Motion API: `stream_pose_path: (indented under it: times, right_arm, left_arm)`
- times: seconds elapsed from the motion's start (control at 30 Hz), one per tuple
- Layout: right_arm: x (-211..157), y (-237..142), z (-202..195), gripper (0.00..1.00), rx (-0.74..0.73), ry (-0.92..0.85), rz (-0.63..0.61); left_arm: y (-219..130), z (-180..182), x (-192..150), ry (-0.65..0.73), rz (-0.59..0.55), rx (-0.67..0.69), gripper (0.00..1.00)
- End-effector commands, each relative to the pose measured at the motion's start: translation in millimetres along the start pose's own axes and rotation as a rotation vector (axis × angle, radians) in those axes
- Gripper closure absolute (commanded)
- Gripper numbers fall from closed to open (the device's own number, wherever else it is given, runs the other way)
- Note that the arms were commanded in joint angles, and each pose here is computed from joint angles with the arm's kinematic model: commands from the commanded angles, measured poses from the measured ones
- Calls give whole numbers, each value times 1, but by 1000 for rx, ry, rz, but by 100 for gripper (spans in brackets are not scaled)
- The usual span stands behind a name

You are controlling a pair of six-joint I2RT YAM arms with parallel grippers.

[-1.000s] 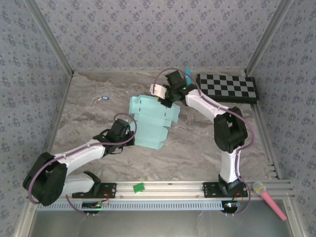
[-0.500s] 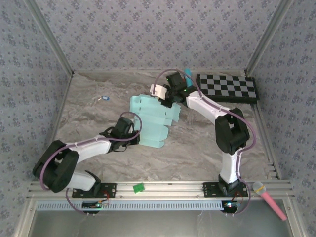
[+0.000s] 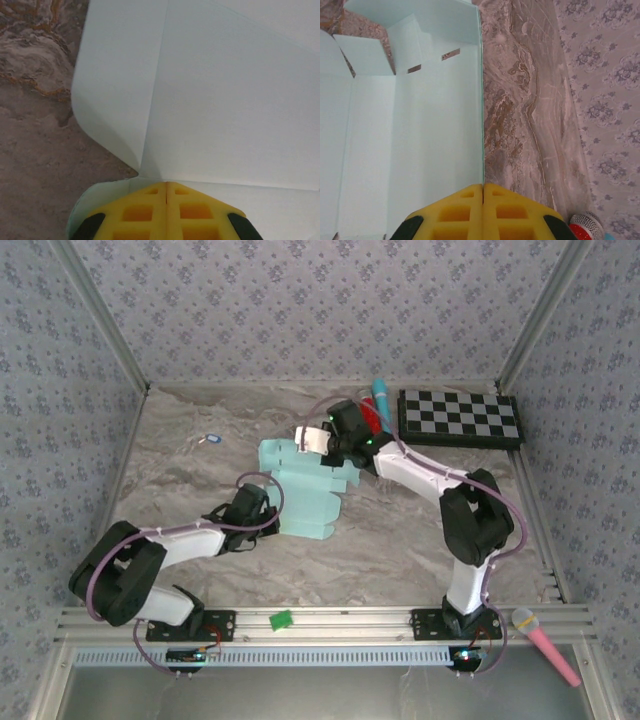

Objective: Fold the paper box

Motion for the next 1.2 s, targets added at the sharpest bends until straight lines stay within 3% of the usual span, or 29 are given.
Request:
stream_pose_path:
  times: [0.0,0.63,1.17]
  right_arm:
    - [6,-9,-5,100,-116,-82,23]
    - [27,-8,40,100,-242,-277,59]
    - [25,8,72,100,-218,-316,75]
  left_arm:
    - [-1,5,1,-20,-45,16,100]
    - [11,11,0,-46,-68,51,100]
    - [17,11,-1,-42,-63,53,100]
Point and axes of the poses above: each hand's point on the last joint's axis, 136 mm out from that joint toward the fingers, its own y axis out along the fingers, its own z axis along the line the jaws close on, x = y × z, the point moved 9 cm from there along -y, back along the fingers, and after that the axes turned 7 degrees about -y, right-handed, at the moved point
